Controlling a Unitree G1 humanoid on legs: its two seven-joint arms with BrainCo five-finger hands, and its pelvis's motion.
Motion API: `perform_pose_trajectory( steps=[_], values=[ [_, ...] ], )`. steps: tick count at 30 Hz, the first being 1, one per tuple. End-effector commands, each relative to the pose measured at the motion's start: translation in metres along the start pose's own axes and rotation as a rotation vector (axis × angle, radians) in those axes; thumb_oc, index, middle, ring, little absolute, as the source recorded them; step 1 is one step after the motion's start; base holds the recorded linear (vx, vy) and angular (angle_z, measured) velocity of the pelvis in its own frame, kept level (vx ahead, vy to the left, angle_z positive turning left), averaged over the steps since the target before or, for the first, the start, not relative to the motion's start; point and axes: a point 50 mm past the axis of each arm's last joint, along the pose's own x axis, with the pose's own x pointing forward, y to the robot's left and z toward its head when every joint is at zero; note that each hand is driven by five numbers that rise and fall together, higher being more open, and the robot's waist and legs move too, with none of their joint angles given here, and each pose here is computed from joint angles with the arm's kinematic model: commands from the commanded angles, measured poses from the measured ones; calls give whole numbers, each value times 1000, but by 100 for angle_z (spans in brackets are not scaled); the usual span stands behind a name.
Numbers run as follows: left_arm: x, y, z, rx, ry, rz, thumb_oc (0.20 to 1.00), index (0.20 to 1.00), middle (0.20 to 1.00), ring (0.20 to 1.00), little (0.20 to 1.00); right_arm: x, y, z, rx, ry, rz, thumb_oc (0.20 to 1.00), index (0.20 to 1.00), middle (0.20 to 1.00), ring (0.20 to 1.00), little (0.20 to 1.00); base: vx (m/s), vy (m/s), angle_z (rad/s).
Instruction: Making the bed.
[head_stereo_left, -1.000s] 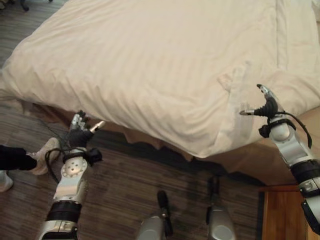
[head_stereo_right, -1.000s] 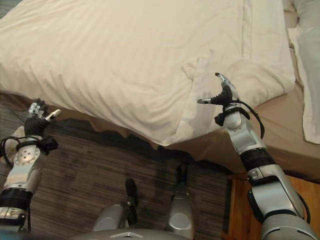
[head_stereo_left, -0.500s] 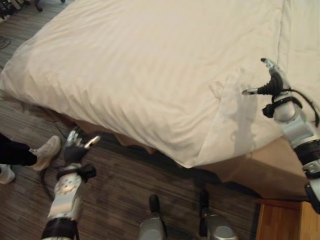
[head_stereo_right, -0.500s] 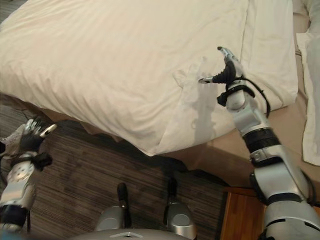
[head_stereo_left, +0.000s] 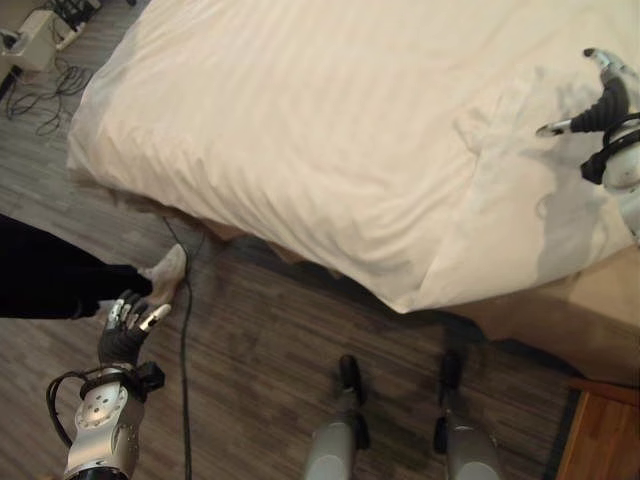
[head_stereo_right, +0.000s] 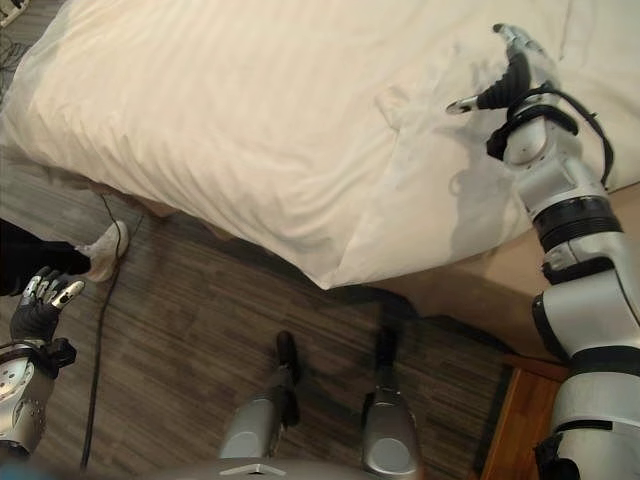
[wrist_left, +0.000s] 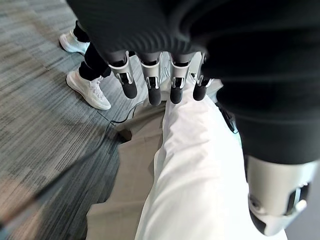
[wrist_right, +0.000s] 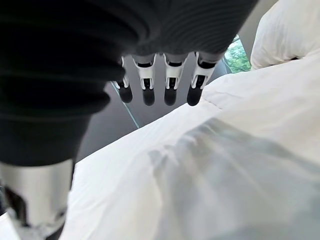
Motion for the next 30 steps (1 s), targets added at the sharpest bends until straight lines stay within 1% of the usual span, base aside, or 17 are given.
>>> perform_pose_trajectory(
  steps=[1, 2, 3, 5, 9, 12, 15, 16, 17, 19, 22, 23, 24, 26, 27, 28, 30],
  values=[
    [24, 7, 60, -22, -228, 18, 1000, 1000, 1000, 1000, 1000, 20, -53, 45, 80, -138, -184, 1000, 1000, 1000, 1000, 1000, -107, 37, -6],
    [24, 7, 58, -32, -223, 20, 1000, 1000, 1000, 1000, 1000, 21, -53, 44, 91, -131, -185, 947, 947, 947, 947, 947, -98, 46, -7],
    [24, 7, 57, -44, -219, 26, 1000, 1000, 1000, 1000, 1000, 21, -53, 41, 102, -117, -182, 598, 598, 598, 598, 598, -95, 27, -9],
    [24, 4, 51, -58, -207, 26, 1000, 1000, 1000, 1000, 1000, 19, -44, 33, 127, -78, -157, 200, 200, 200, 200, 200, -63, 6, -21],
    [20, 7, 43, -62, -187, 51, 1000, 1000, 1000, 1000, 1000, 12, -21, 24, 129, -60, -75, 200, 200, 200, 200, 200, -49, 20, -12],
    [11, 9, 32, -65, -162, 55, 1000, 1000, 1000, 1000, 1000, -6, 3, 14, 188, -66, -36, 200, 200, 200, 200, 200, -33, 66, -8],
    [5, 7, 29, -76, -160, 50, 1000, 1000, 1000, 1000, 1000, -32, 16, 3, 234, -96, -18, 200, 200, 200, 200, 200, -120, 34, -38],
    [32, -53, 45, -51, -215, -8, 1000, 1000, 1000, 1000, 1000, -62, 54, -10, 248, -53, 57, 200, 200, 200, 200, 200, -83, 77, 1],
    [32, -54, 45, -49, -215, -11, 1000, 1000, 1000, 1000, 1000, -63, 54, -11, 247, -49, 56, 200, 200, 200, 200, 200, -62, 151, 27],
    [40, -71, 49, -125, -215, -24, 1000, 1000, 1000, 1000, 1000, -76, 61, -35, 227, 31, 56, 200, 200, 200, 200, 200, -81, 157, 17],
    [48, -88, 47, -128, -181, -41, 1000, 1000, 1000, 1000, 1000, -111, 91, -67, 271, 182, 135, 200, 200, 200, 200, 200, -175, 163, -32],
    [48, -88, 48, -126, -182, -42, 1000, 1000, 1000, 1000, 1000, -112, 91, -67, 272, 183, 134, 200, 200, 200, 200, 200, -280, 60, -27],
    [51, -96, 43, -86, -149, -53, 1000, 1000, 1000, 1000, 1000, -132, 112, -81, 308, 278, 191, 200, 200, 200, 200, 200, -302, 14, -28],
    [51, -103, 35, -53, -119, -80, 1000, 1000, 1000, 1000, 1000, -159, 135, -94, 332, 375, 249, 200, 200, 200, 200, 200, -348, 26, -48],
    [50, -107, 30, -51, -99, -90, 1000, 1000, 1000, 1000, 1000, -173, 146, -99, 356, 429, 269, 912, 912, 912, 912, 912, -283, 39, -44],
    [48, -111, 26, -43, -86, -96, 1000, 1000, 1000, 1000, 1000, -184, 156, -102, 378, 471, 289, 1000, 1000, 1000, 1000, 1000, -250, 21, -14],
    [44, -111, 18, -26, -63, -94, 1000, 1000, 1000, 1000, 1000, -210, 174, -111, 381, 563, 334, 1000, 1000, 1000, 1000, 1000, -225, -55, -33]
  ],
)
